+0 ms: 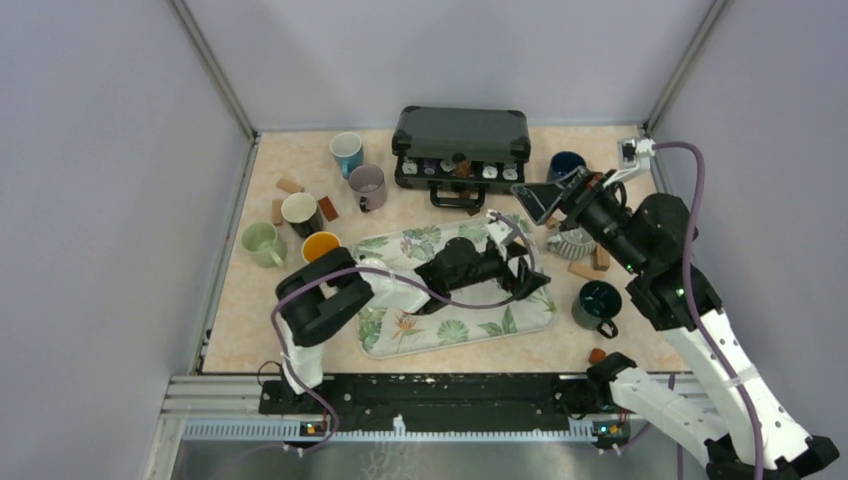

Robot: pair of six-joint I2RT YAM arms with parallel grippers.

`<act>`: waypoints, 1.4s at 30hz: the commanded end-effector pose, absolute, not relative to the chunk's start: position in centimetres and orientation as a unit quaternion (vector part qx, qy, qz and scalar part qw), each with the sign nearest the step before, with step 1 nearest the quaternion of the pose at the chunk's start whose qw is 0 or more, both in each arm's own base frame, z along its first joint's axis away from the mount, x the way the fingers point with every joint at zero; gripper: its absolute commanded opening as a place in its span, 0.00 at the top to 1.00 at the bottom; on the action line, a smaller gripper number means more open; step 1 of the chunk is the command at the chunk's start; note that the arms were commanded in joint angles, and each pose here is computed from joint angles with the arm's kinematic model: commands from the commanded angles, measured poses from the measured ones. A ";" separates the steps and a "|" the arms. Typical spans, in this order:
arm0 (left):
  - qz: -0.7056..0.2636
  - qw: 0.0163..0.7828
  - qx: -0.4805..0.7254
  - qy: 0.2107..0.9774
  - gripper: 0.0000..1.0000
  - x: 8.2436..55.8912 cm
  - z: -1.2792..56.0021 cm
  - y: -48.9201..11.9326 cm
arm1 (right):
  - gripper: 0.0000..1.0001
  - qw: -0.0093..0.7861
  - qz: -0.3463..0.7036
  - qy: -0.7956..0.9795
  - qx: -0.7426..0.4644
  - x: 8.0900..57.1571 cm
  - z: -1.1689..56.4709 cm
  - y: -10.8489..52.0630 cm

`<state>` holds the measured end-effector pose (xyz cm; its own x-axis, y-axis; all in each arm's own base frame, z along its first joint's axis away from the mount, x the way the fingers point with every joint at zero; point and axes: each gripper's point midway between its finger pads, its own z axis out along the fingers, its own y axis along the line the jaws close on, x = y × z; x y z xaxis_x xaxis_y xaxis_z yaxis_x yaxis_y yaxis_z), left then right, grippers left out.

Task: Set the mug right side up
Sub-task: Place the cup at the corner of the board, then turn over the cup on the tray.

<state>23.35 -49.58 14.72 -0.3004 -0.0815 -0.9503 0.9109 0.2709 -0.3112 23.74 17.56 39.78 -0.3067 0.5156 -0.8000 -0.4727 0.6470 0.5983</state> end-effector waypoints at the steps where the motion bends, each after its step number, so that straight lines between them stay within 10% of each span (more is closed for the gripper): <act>1: -0.457 0.518 0.271 0.670 0.01 25.7 17.4 -45.8 | 0.01 0.612 0.442 0.656 -0.001 23.7 43.6 18.0; 26: -0.160 0.438 0.012 0.884 0.01 29.5 20.5 -21.0 | 0.01 0.586 0.396 0.707 0.017 27.0 38.5 18.5; 42: -0.047 0.250 0.024 0.967 0.02 32.7 13.3 -14.9 | 0.01 0.507 0.365 0.780 -0.001 27.2 30.0 19.5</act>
<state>33.54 -15.91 15.29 -0.8172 -0.0300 -0.5755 0.0451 0.9922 -0.1158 27.33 19.57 31.00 -0.4766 0.3992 -0.7833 -0.3596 0.7245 0.5880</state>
